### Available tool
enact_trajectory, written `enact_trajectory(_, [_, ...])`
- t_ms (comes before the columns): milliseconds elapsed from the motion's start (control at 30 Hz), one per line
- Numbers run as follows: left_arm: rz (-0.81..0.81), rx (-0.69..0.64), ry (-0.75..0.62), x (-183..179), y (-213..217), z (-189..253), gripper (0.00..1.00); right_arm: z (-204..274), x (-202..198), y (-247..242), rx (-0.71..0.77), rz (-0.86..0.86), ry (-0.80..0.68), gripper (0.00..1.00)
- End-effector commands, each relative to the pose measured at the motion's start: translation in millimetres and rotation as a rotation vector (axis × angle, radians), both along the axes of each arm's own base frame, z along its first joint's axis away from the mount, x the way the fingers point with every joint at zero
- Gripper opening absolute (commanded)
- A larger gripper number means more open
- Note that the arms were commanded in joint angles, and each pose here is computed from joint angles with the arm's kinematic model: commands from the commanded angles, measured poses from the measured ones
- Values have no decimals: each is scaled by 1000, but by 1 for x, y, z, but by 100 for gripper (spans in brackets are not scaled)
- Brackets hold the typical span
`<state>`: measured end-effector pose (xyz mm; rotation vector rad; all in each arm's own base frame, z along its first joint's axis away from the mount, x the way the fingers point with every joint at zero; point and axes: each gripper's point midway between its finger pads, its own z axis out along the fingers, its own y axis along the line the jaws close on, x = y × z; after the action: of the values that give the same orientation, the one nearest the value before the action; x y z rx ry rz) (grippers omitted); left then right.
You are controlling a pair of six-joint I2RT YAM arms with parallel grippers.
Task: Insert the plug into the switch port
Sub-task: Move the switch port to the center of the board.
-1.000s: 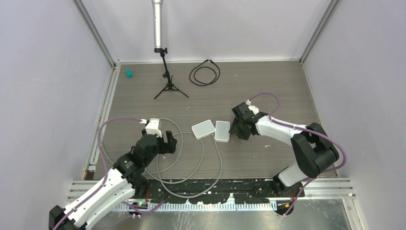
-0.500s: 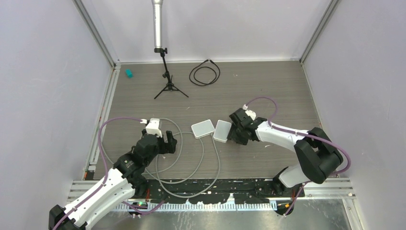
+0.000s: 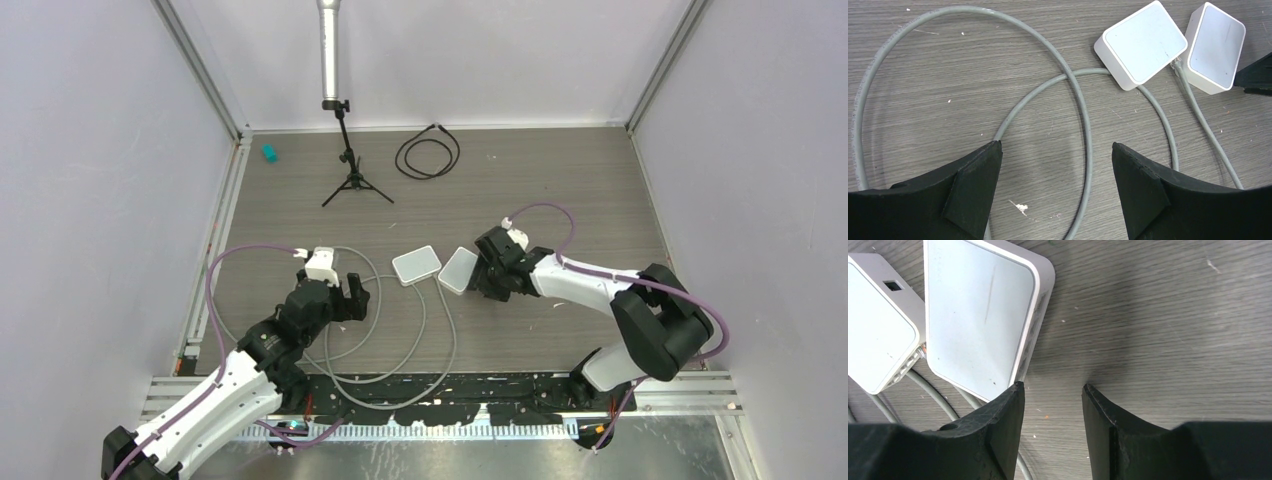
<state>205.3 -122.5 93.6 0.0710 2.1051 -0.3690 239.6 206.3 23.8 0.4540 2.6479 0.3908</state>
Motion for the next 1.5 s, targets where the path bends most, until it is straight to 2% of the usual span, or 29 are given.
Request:
enact_trajectory(0, [23,-27,-44,7,-1,12,82,-3,11,16,55,-3,-30,51])
enact_trajectory(333, [40,-26,-43,8,2,12,82,-13,61,27,-40,-62,-88,51])
enact_trajectory(667, [311,-9,-10,6,44,17,86,-1,97,21,-65,-118,-150,51])
enact_trajectory(867, [339,0,-30,4,53,46,87,18,89,-3,-143,-96,-190,51])
enact_trajectory(1000, [320,5,-16,3,51,54,87,20,74,-7,-143,-29,-162,51])
enact_trajectory(1100, [279,7,21,4,39,56,86,21,61,7,-75,70,-134,51])
enact_trajectory(1233, [384,21,60,2,52,58,88,33,40,39,74,203,-138,51])
enact_trajectory(1467, [436,50,75,3,60,56,88,30,35,66,57,253,-125,46])
